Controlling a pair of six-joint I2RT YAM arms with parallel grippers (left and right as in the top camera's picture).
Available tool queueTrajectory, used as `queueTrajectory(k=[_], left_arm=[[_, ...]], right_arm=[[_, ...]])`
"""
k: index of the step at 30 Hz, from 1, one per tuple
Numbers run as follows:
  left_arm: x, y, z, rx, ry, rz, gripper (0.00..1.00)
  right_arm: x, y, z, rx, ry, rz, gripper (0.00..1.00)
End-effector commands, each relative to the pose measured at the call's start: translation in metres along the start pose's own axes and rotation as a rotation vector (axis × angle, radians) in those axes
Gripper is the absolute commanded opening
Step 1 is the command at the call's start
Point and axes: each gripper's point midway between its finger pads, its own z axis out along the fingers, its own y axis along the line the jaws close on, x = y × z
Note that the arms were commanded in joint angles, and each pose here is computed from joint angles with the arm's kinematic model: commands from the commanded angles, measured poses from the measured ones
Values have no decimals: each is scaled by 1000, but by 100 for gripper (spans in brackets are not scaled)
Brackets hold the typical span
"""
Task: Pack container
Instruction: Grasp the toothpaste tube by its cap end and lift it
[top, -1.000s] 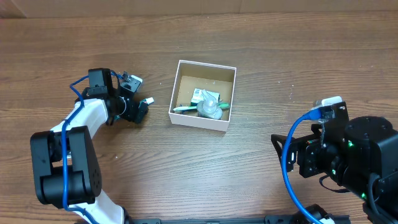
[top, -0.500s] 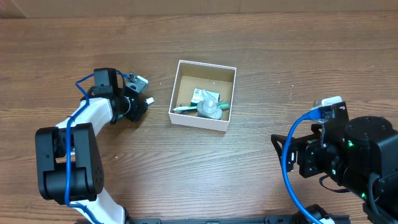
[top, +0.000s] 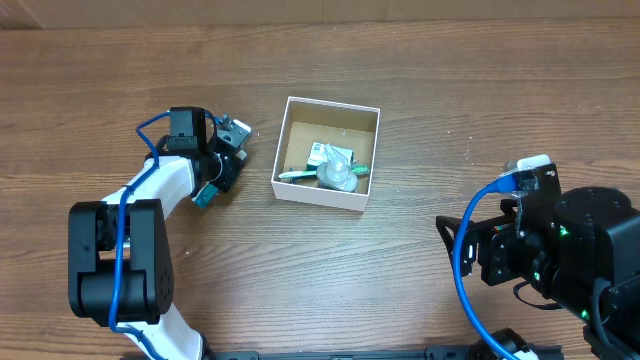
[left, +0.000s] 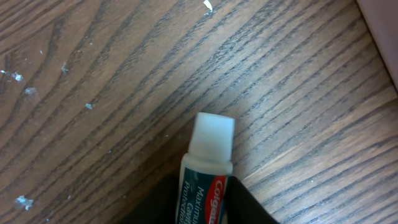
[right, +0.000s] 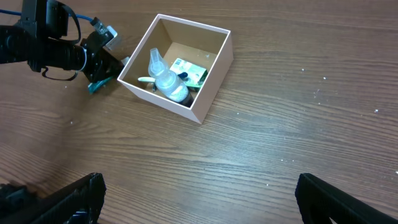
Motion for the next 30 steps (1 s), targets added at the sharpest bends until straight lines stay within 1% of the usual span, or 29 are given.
queueTrajectory(k=[1, 9, 19, 25, 28, 30], left_arm=[[10, 3, 9, -19, 41, -29, 21], [5, 8, 9, -44, 24, -81, 16], [-19, 21, 1, -77, -49, -178, 16], [-58, 31, -30, -95, -155, -222, 18], [-89, 26, -60, -53, -260, -204, 19], [-109, 23, -82, -25, -334, -219, 20]], right_arm=[[-2, -1, 0, 6, -8, 2, 100], [-2, -1, 0, 6, -8, 2, 100], [-1, -1, 0, 6, -8, 2, 100], [-1, -1, 0, 6, -8, 2, 100], [-1, -1, 0, 6, -8, 2, 100], [-2, -1, 0, 6, -8, 2, 100]])
